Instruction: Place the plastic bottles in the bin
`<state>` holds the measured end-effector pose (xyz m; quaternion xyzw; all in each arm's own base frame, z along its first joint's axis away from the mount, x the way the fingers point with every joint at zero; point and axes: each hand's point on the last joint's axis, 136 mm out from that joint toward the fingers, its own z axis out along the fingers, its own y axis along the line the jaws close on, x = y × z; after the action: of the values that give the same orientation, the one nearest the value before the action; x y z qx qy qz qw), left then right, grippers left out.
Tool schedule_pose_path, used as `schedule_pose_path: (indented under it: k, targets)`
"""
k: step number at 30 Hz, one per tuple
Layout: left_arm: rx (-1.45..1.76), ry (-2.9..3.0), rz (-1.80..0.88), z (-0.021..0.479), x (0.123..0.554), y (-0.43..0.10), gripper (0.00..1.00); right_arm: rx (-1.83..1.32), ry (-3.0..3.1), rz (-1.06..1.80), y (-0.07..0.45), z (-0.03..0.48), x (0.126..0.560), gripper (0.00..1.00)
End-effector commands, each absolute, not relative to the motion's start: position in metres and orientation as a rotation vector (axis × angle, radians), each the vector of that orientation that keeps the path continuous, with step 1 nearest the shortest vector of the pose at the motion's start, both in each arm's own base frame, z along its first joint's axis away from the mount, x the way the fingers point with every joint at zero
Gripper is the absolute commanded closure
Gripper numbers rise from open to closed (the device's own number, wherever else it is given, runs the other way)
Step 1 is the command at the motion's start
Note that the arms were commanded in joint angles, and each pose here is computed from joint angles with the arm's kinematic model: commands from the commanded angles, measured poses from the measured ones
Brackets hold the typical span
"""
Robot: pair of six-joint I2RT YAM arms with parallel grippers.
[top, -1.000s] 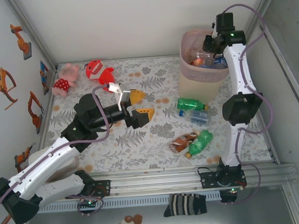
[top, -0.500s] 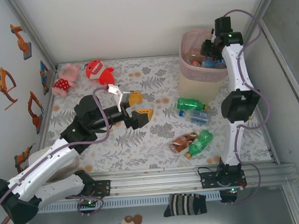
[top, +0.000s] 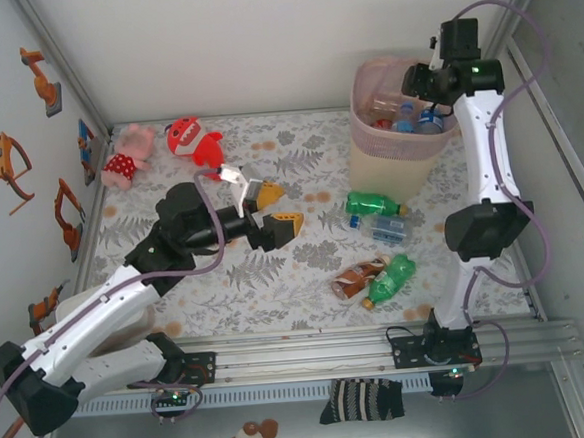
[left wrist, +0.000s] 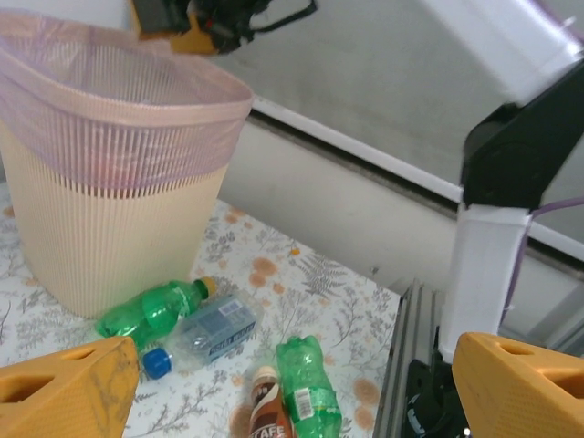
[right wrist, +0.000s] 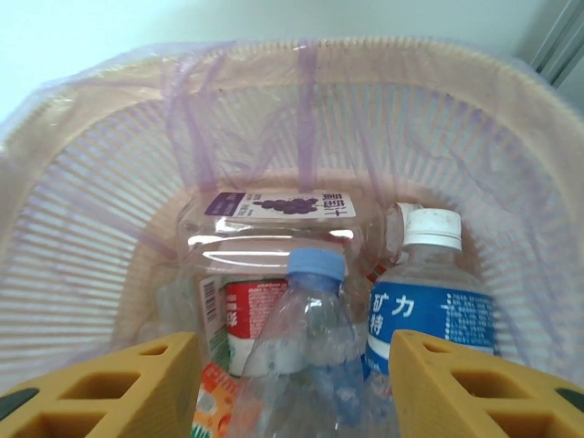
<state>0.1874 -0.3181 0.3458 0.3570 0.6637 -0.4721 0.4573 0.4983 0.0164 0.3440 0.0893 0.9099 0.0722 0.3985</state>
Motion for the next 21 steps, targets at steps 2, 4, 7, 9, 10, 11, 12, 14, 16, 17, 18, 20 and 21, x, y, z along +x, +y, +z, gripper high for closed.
schedule_pose_path:
  k: [2, 4, 7, 9, 10, 11, 12, 14, 16, 17, 18, 20, 21]
  targets:
    - [0.961, 1.680, -1.101, 0.336, 0.189, -0.327, 0.14, 0.223, 2.289, 0.222, 0.021, 0.363, 0.469, 0.46]
    - [1.005, 1.710, -1.070, 0.327, 0.188, -0.334, 0.14, 0.221, 2.281, 0.224, 0.020, 0.368, 0.458, 0.46]
    - [1.070, 1.758, -1.017, 0.312, 0.186, -0.344, 0.15, 0.219, 2.261, 0.218, 0.019, 0.377, 0.441, 0.46]
    - [1.116, 1.786, -0.978, 0.301, 0.185, -0.350, 0.15, 0.222, 2.249, 0.208, 0.018, 0.381, 0.429, 0.46]
    - [1.140, 1.802, -0.952, 0.295, 0.184, -0.355, 0.15, 0.226, 2.239, 0.203, 0.016, 0.384, 0.423, 0.46]
    - [1.160, 1.811, -0.931, 0.289, 0.184, -0.358, 0.15, 0.228, 2.231, 0.201, 0.016, 0.386, 0.417, 0.46]
    - [1.183, 1.822, -0.916, 0.283, 0.183, -0.362, 0.15, 0.234, 2.216, 0.198, 0.015, 0.389, 0.411, 0.46]
    - [1.219, 1.856, -0.895, 0.270, 0.182, -0.369, 0.16, 0.242, 2.198, 0.196, 0.013, 0.393, 0.401, 0.46]
    - [1.262, 1.884, -0.879, 0.257, 0.180, -0.377, 0.16, 0.254, 2.181, 0.192, 0.011, 0.396, 0.389, 0.46]
    - [1.279, 1.896, -0.869, 0.251, 0.179, -0.379, 0.16, 0.257, 2.175, 0.192, 0.011, 0.398, 0.385, 0.46]
    - [1.306, 1.912, -0.856, 0.242, 0.177, -0.384, 0.16, 0.264, 2.164, 0.190, 0.010, 0.400, 0.379, 0.46]
    - [1.358, 1.938, -0.813, 0.225, 0.173, -0.391, 0.16, 0.274, 2.146, 0.189, 0.009, 0.403, 0.370, 0.46]
    - [1.391, 1.954, -0.778, 0.214, 0.171, -0.395, 0.16, 0.279, 2.137, 0.189, 0.008, 0.404, 0.365, 0.46]
